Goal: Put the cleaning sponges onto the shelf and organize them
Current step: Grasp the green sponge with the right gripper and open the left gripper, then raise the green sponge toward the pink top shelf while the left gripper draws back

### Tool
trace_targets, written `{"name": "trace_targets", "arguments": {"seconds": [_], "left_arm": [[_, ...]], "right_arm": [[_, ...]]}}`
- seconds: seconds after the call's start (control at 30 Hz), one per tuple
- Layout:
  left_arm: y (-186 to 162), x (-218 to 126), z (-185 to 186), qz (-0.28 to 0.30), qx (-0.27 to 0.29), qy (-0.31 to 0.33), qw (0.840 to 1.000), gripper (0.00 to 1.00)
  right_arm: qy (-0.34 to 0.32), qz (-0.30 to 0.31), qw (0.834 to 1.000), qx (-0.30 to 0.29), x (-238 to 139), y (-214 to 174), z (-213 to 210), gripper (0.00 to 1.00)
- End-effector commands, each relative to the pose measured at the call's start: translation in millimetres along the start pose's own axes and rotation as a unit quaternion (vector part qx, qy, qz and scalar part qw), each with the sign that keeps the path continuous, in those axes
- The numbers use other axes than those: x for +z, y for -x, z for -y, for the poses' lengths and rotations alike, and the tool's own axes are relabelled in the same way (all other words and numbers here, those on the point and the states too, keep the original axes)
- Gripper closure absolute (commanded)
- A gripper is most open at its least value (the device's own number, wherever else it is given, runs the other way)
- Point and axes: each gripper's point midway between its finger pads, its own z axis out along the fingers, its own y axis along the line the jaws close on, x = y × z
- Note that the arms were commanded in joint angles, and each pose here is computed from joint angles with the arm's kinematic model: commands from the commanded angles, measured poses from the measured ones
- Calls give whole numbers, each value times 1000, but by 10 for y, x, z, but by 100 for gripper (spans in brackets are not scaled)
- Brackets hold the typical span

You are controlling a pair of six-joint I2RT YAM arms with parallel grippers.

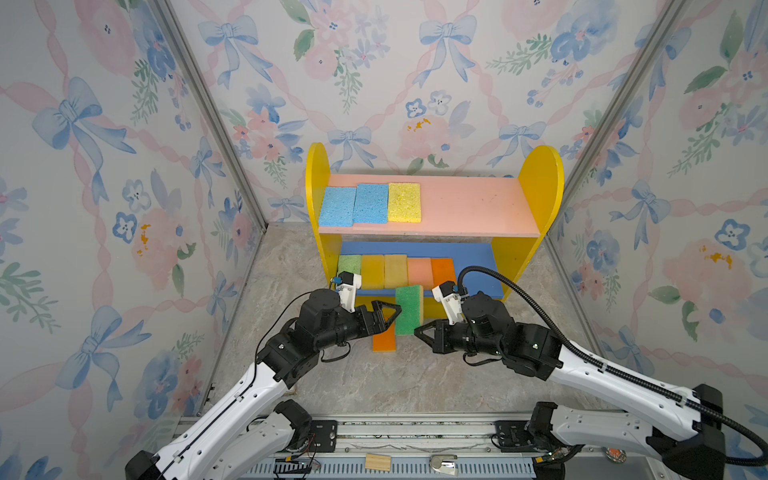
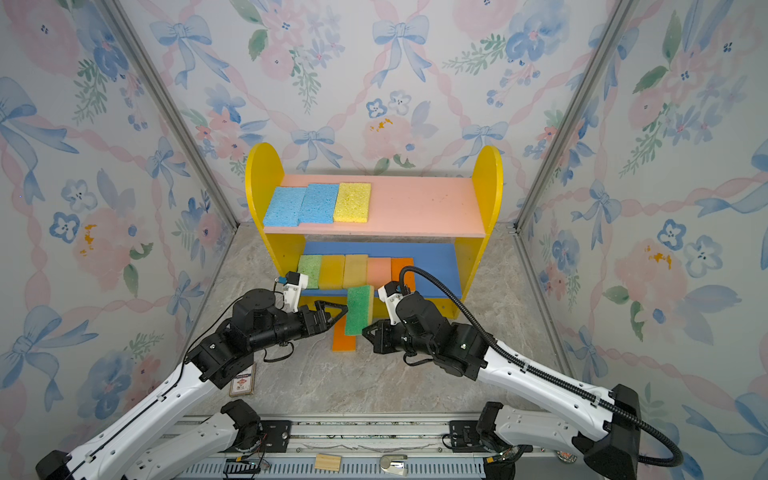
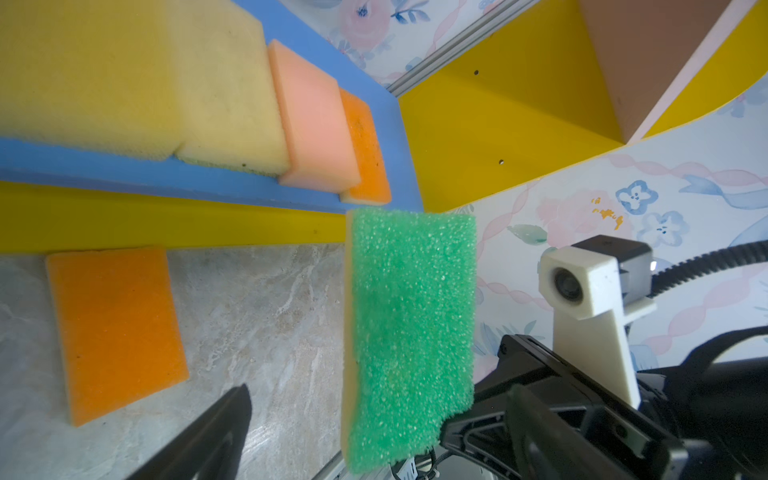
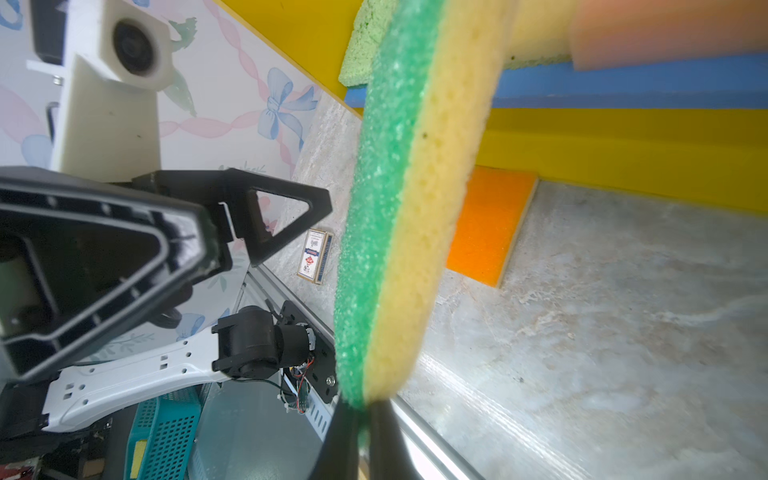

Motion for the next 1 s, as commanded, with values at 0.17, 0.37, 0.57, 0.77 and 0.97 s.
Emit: {"name": "trace_targets", "arguments": {"seconds": [0.17, 0.37, 0.57, 0.77, 0.97], "left_arm": [[-34, -127, -662, 3, 46, 108, 993, 2], [18, -180, -940, 14, 109, 178, 978, 2], [-6, -224, -1245, 13, 141, 238, 961, 2], [-72, -187, -1349, 0, 133, 248, 960, 2], [-75, -187, -1383, 3, 131, 252, 959, 2]], "right_arm": [[-215, -42, 974, -56, -468, -157, 691, 92], [-270, -82, 951, -128, -753, -236, 745, 93], [-243, -38, 958, -146, -1213, 20, 460, 94], [-179, 16, 971, -157, -1666, 329, 42, 93], [-91, 72, 979, -168, -1993, 624, -458, 92]]}}
